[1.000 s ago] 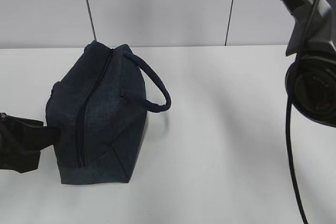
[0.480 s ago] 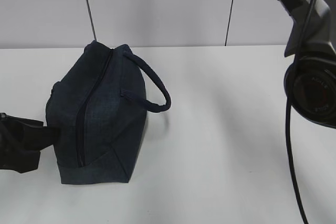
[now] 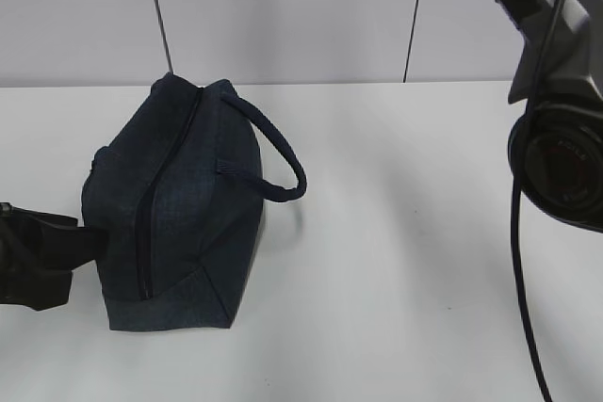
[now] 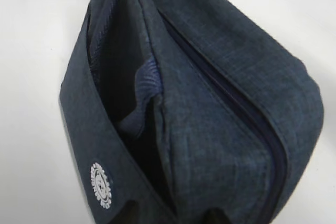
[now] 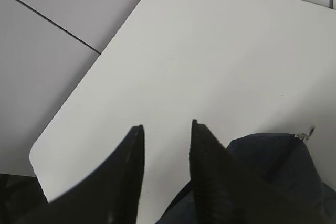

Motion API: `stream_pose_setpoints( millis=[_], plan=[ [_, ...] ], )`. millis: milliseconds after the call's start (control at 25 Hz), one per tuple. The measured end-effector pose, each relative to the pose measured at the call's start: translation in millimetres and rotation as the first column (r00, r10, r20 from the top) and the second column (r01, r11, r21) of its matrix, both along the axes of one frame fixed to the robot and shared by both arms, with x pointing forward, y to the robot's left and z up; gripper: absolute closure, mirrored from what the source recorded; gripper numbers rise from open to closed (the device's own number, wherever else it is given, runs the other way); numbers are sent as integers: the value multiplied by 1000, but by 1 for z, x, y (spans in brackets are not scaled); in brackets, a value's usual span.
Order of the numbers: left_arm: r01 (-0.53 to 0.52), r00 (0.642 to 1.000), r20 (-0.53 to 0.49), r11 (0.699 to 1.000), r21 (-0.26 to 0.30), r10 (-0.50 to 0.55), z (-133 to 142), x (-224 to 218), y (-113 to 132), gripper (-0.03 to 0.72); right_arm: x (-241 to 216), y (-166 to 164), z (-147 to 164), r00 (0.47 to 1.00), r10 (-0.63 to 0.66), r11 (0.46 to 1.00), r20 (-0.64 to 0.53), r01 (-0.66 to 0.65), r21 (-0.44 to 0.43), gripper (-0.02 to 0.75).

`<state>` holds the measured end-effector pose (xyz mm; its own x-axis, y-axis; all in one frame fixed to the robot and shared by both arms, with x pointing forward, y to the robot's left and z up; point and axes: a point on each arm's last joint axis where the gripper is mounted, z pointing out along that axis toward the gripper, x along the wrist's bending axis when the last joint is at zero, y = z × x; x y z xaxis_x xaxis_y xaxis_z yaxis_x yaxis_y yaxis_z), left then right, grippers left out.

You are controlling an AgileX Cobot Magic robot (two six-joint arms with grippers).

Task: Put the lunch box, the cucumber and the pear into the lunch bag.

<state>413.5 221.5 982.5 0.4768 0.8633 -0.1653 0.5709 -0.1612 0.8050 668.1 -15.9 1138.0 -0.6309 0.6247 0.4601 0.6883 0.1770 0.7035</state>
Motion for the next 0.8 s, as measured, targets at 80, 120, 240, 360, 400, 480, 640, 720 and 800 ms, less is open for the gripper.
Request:
stream_pose_setpoints(
  millis=[80,120,240,360,400,480,640,720,800],
  plan=[
    [0,1000,0,1000,0,0,0,0,0,447,0,0,0,1000,2,1000,-5,-2,6,494],
    [0,1000,0,1000,0,0,0,0,0,447,-1,0,0,1000,2,1000,-8,-2,9,494],
    [0,1000,0,1000,0,0,0,0,0,447,-2,0,2,1000,4,1000,-8,-4,12,494],
    [0,1000,0,1000,0,0,0,0,0,447,-3,0,-5,998,23,999,-51,-25,-36,494],
    [0,1000,0,1000,0,0,0,0,0,447,-4,-1,-9,997,33,998,-70,-37,-56,494],
    [0,1000,0,1000,0,0,0,0,0,447,-5,-1,-29,989,52,991,-137,-68,-113,494],
    [0,1000,0,1000,0,0,0,0,0,447,-10,-5,-63,972,78,974,-220,-122,-193,494],
    [0,1000,0,1000,0,0,0,0,0,447,-14,-8,-64,978,80,973,-191,-119,-199,494],
    [0,1000,0,1000,0,0,0,0,0,447,-17,-11,-61,987,72,975,-143,-100,-196,494]
  ],
)
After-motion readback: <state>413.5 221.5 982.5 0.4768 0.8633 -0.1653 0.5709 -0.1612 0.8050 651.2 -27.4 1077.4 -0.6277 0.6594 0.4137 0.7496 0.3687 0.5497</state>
